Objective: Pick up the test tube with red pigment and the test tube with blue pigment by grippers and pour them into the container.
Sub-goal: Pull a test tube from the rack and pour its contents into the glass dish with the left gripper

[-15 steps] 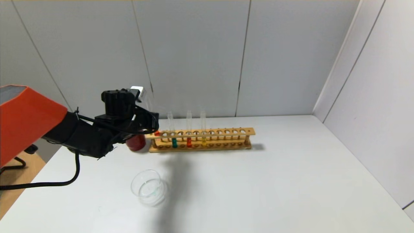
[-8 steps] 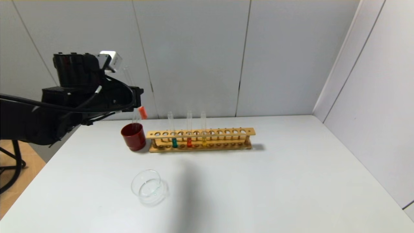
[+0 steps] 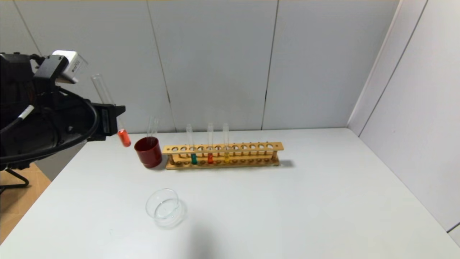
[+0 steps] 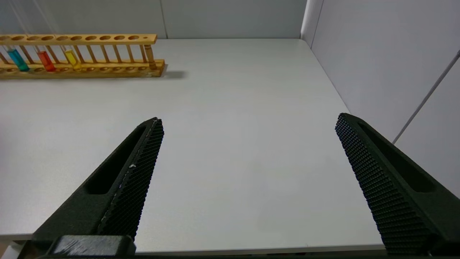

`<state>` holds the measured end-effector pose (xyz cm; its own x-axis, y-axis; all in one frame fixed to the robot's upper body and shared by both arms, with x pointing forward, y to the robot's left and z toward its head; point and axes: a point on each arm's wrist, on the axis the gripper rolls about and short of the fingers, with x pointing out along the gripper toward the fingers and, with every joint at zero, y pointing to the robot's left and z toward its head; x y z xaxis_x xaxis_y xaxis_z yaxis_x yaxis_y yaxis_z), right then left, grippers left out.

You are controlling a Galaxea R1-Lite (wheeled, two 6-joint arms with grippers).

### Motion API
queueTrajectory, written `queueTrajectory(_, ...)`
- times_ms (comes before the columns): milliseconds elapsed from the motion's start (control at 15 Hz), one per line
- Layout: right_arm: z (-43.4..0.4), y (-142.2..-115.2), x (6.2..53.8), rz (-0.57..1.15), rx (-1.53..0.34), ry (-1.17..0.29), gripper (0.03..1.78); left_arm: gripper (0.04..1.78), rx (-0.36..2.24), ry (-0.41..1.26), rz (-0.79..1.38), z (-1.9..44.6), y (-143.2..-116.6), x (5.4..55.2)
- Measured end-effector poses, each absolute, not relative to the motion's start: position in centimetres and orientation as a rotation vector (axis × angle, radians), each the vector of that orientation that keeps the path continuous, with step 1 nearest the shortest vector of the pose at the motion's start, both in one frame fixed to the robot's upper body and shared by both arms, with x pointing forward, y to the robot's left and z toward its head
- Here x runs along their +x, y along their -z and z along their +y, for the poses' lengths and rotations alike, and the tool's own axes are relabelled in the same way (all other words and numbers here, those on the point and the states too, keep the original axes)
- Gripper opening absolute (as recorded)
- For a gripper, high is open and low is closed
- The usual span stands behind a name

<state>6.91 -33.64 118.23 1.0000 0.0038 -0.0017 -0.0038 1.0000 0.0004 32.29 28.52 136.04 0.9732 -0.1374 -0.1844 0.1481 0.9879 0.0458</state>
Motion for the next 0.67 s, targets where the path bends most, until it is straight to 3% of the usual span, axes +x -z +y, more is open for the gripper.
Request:
queueTrajectory(400, -33.6, -118.2, 6.9, 0.002, 0.001, -0.004, 1.75, 0.32, 0.161, 0.110, 0.289, 29.8, -132.6, 27.3)
queueTrajectory(667, -33.6, -118.2, 6.9, 0.002, 0.001, -0.004, 1.75, 0.32, 0.142, 0.256, 0.301, 29.6, -131.7, 26.4)
